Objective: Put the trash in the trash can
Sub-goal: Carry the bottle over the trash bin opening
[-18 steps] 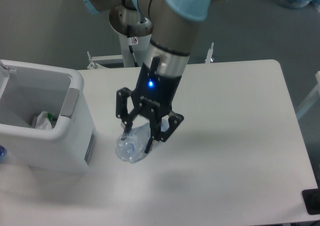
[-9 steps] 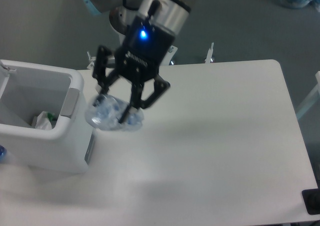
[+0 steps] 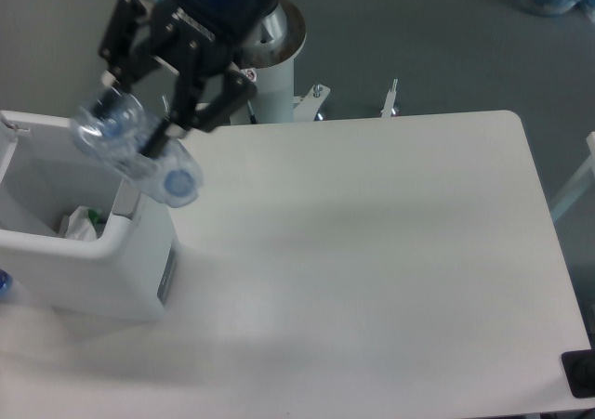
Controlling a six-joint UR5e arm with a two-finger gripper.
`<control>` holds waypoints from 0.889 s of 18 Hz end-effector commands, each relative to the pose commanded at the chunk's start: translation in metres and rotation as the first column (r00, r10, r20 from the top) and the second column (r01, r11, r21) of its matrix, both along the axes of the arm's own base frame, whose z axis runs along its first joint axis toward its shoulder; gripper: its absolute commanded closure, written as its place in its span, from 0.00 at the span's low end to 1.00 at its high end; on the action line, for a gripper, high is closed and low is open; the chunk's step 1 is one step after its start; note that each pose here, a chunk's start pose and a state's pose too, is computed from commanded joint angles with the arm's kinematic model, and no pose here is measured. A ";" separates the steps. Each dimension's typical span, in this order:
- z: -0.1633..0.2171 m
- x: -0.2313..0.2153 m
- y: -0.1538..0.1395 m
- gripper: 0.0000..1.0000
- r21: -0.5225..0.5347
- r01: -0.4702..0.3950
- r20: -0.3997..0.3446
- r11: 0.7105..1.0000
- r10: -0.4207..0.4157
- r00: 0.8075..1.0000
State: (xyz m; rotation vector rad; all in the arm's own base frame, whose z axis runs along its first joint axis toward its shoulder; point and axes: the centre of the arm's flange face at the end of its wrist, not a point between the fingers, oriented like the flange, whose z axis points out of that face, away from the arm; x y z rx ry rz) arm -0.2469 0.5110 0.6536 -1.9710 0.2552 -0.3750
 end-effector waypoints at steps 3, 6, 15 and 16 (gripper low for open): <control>-0.011 0.016 0.011 0.40 -0.009 0.041 0.016 0.999 -0.041 0.999; -0.027 0.030 0.019 0.39 -0.017 0.072 0.023 0.997 -0.071 0.997; -0.073 0.062 0.028 0.38 -0.028 0.129 0.037 0.991 -0.128 0.991; -0.075 0.065 0.029 0.38 -0.031 0.134 0.038 0.990 -0.133 0.990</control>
